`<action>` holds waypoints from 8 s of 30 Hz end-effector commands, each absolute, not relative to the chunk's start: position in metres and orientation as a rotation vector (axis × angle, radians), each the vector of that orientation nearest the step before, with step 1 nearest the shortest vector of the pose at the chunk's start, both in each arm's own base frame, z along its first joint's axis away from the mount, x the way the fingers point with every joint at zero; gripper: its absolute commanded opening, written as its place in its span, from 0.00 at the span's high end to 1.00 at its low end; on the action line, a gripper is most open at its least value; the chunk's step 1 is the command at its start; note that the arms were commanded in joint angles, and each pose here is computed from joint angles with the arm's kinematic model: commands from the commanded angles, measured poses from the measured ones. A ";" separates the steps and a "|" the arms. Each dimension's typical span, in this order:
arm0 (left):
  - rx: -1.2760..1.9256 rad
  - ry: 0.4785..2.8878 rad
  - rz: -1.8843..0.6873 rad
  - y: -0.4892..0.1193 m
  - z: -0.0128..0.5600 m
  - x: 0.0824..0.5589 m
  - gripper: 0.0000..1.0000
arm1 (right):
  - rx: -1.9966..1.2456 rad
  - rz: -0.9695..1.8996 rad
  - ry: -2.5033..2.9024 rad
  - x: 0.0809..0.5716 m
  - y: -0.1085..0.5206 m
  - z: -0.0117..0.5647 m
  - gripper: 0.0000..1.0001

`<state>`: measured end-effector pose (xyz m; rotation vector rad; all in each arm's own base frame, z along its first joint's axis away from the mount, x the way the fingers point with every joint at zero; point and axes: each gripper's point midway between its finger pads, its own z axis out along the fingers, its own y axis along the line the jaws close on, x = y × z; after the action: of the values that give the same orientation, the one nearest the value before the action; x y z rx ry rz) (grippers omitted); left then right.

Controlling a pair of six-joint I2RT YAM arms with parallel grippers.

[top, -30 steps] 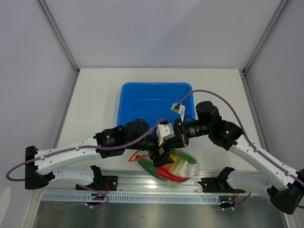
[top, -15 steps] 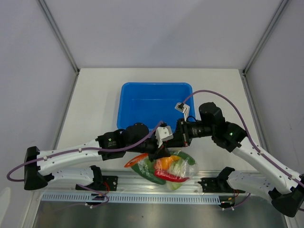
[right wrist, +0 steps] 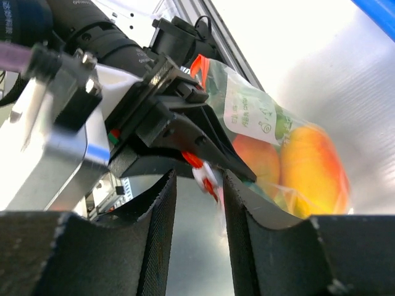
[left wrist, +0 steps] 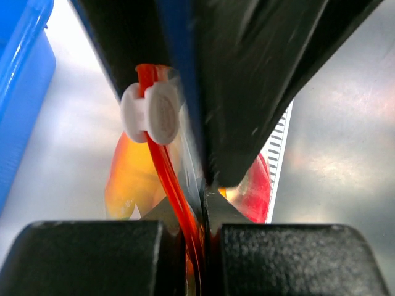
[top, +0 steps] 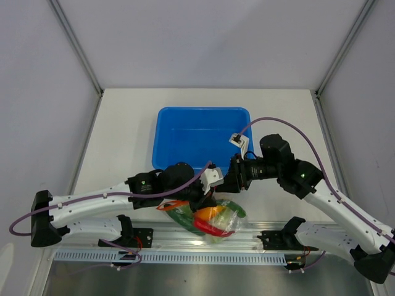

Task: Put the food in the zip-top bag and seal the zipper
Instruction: Zip the zipper food storage bag at the center of the board.

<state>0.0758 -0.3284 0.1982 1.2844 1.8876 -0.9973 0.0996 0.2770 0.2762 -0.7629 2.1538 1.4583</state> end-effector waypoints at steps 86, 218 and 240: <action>1.030 1.621 -1.647 -0.324 0.289 0.073 0.62 | -0.869 1.576 1.916 0.064 0.283 0.285 1.00; 1.044 1.804 -1.548 -0.293 0.250 0.059 0.99 | -0.756 1.312 1.915 0.106 0.274 0.299 1.00; 1.025 1.870 -1.498 -0.277 0.232 0.054 1.00 | -0.522 1.180 1.958 0.142 0.215 0.298 1.00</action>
<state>0.0639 -0.2838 0.2360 0.9841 1.8612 -1.4788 0.1302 0.2249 0.2758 -0.5580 2.0495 1.2385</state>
